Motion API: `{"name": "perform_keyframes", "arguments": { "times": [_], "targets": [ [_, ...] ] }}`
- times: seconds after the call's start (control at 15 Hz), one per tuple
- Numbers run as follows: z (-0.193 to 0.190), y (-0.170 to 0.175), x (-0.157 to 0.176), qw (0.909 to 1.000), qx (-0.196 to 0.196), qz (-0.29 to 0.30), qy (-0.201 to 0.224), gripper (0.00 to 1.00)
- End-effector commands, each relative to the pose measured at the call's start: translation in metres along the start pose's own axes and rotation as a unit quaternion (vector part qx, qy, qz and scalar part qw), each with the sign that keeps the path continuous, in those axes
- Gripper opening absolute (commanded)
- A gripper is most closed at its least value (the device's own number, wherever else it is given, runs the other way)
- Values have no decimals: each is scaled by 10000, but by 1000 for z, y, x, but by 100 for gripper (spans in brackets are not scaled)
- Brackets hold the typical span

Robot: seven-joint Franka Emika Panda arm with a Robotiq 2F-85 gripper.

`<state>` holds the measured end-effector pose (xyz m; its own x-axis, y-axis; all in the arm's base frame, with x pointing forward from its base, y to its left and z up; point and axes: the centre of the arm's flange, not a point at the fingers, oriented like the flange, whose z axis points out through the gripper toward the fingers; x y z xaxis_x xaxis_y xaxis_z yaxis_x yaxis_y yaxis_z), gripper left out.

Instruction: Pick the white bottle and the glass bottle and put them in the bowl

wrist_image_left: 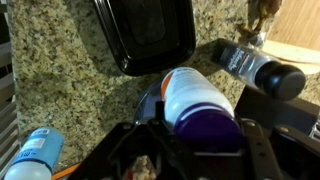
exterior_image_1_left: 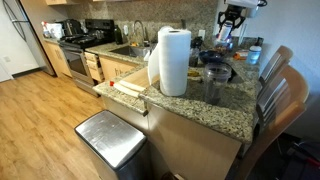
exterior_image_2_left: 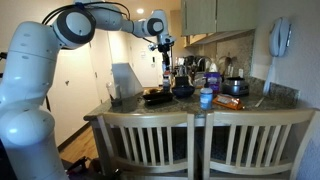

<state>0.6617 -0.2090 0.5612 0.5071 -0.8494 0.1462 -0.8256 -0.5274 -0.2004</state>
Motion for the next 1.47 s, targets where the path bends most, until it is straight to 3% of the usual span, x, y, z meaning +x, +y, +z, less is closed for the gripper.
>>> {"name": "perform_keyframes", "arguments": {
  "times": [0.0,0.13,0.4,0.6,0.73,0.87,1.07,1.2,1.4],
  "targets": [
    [25,24,-80,9958,-127,-694,-587,30],
    [40,15,-87,9956,-164,-679,-619,30],
    [37,5,-23,9998,-98,173,100,30],
    [26,17,26,9944,-223,664,789,30],
    [26,24,47,9909,-273,839,1018,30],
    [33,24,59,9910,-141,870,1003,30],
    [43,14,67,9954,561,665,407,30],
    [37,7,69,9943,771,611,399,30],
    [18,7,49,9891,850,927,770,30]
  ]
}}
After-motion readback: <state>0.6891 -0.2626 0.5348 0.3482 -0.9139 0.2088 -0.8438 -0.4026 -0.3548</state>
